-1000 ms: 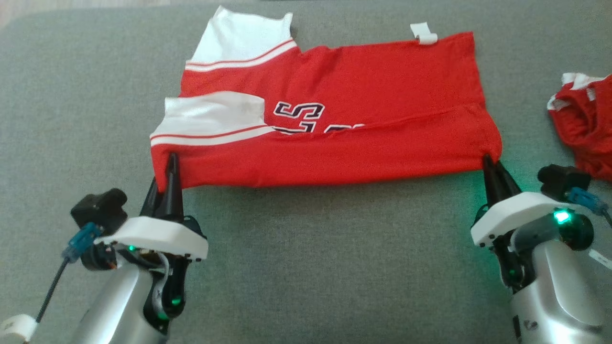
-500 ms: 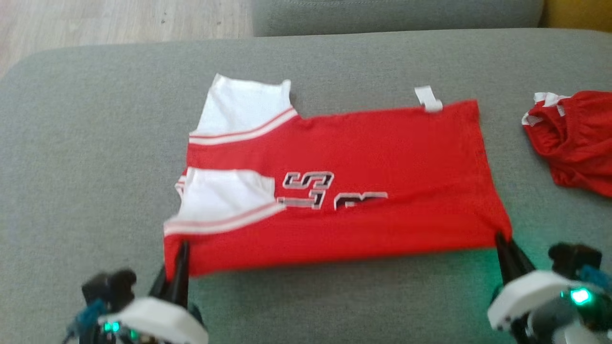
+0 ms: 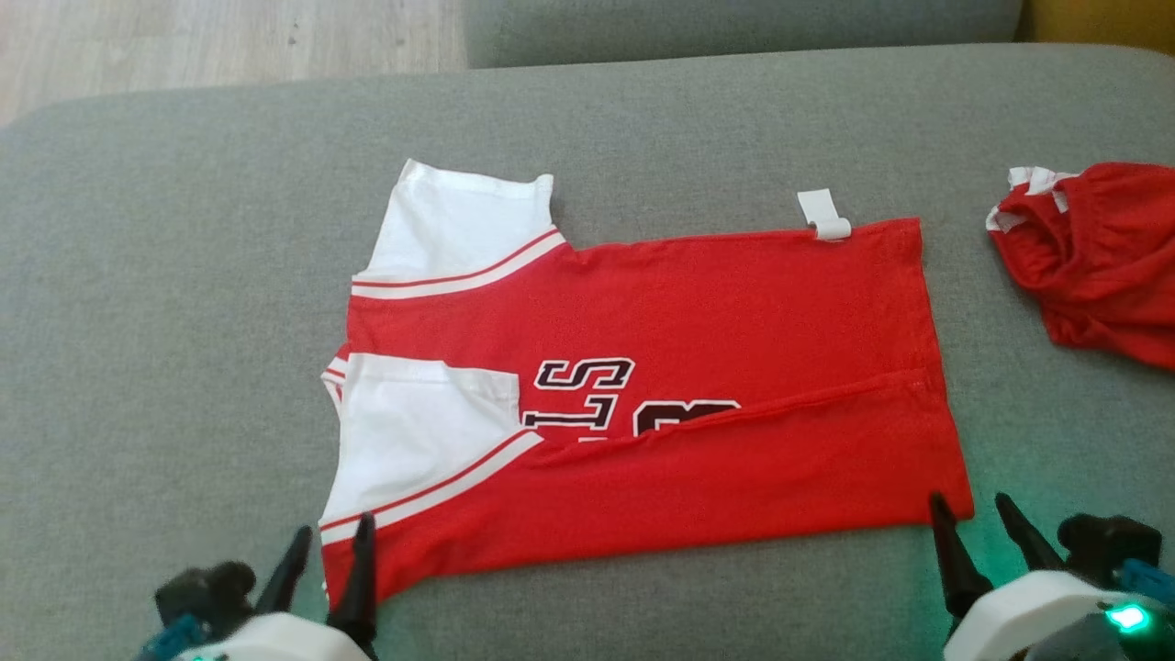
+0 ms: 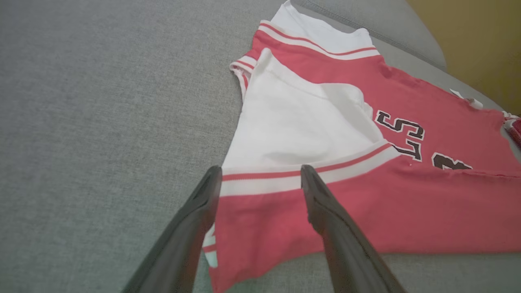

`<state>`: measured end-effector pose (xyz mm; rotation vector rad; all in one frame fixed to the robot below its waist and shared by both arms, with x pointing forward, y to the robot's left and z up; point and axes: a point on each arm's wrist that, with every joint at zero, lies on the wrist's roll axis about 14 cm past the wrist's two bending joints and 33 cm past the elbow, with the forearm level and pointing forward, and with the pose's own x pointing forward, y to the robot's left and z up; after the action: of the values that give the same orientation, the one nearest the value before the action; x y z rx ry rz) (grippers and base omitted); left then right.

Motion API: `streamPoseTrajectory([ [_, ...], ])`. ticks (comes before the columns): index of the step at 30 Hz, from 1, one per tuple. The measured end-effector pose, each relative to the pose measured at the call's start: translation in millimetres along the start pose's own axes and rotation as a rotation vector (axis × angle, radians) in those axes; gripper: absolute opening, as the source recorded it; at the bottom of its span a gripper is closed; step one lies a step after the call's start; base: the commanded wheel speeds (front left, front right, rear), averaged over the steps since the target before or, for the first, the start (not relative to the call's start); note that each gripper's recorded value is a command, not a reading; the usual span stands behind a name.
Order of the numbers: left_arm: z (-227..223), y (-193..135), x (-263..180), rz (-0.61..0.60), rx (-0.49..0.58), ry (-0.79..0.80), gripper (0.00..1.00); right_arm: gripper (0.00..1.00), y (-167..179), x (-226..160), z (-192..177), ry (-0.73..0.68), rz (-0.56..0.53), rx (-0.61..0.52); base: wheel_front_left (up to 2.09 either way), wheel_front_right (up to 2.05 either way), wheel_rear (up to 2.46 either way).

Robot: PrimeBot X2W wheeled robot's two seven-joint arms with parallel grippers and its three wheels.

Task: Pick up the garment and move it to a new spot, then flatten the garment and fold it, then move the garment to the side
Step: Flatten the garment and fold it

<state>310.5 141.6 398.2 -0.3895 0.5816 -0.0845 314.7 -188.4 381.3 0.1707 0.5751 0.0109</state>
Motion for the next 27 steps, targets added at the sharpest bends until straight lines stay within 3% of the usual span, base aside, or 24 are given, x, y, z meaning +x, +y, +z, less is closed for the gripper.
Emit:
streamPoseTrajectory([
  [4, 22.7, 2.7, 8.3, -0.011, 0.072, -0.043, 1.00, 1.00, -7.3, -1.2, 7.2, -0.020, -0.024, -0.016, 0.00, 0.00, 0.00],
  [11, 144.7, -27.6, 46.5, -0.112, 0.313, -0.241, 1.00, 1.00, -5.8, 12.9, 63.8, -0.170, -0.028, -0.054, 0.00, 0.00, 0.00],
  [17, 217.1, -55.2, 89.1, -0.173, 0.464, -0.268, 1.00, 1.00, 15.2, 38.6, 111.1, -0.263, 0.020, -0.113, 0.00, 0.00, 0.00],
  [21, 219.7, -56.1, 131.8, -0.174, 0.518, -0.164, 1.00, 1.00, 19.9, 57.1, 121.1, -0.271, 0.035, -0.123, 0.00, 0.00, 0.00],
  [27, 173.8, -39.2, 195.8, -0.155, 0.559, 0.066, 1.00, 1.00, 24.4, 84.3, 113.3, -0.224, 0.054, -0.144, 0.00, 0.00, 0.00],
])
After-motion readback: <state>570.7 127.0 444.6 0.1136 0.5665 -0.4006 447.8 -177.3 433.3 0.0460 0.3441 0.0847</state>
